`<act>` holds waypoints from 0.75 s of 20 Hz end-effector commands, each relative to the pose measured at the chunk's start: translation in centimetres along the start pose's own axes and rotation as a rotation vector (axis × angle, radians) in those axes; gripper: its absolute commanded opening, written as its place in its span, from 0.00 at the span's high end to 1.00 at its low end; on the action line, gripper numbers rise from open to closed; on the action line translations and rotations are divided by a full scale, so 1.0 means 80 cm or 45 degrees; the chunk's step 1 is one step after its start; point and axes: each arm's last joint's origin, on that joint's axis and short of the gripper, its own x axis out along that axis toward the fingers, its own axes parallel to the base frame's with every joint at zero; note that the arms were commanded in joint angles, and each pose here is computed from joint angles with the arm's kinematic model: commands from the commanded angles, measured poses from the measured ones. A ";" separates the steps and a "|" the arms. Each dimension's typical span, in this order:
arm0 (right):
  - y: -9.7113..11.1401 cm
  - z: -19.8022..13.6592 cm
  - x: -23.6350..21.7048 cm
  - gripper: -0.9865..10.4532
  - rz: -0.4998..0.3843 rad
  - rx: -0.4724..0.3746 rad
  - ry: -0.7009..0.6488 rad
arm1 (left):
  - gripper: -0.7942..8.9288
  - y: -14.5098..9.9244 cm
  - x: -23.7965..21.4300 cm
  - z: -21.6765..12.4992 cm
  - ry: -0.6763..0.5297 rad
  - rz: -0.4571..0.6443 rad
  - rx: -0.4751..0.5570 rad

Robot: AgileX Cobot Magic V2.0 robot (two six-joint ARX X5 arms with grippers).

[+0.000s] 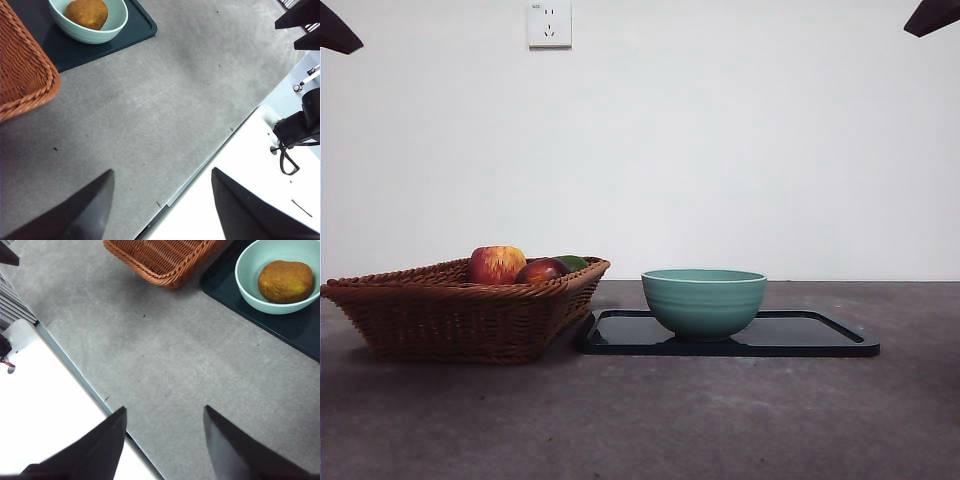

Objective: Pick up the wifruite, put it on the bowl, pick up the plate, put it on desk

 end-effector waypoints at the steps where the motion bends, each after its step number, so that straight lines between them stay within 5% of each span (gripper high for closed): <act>1: 0.002 0.002 0.000 0.70 0.014 -0.021 -0.008 | 0.60 -0.002 0.000 0.003 -0.010 -0.015 0.028; 15: 0.002 0.002 0.000 0.70 0.014 -0.019 -0.008 | 0.60 -0.001 0.008 0.019 -0.076 -0.023 0.058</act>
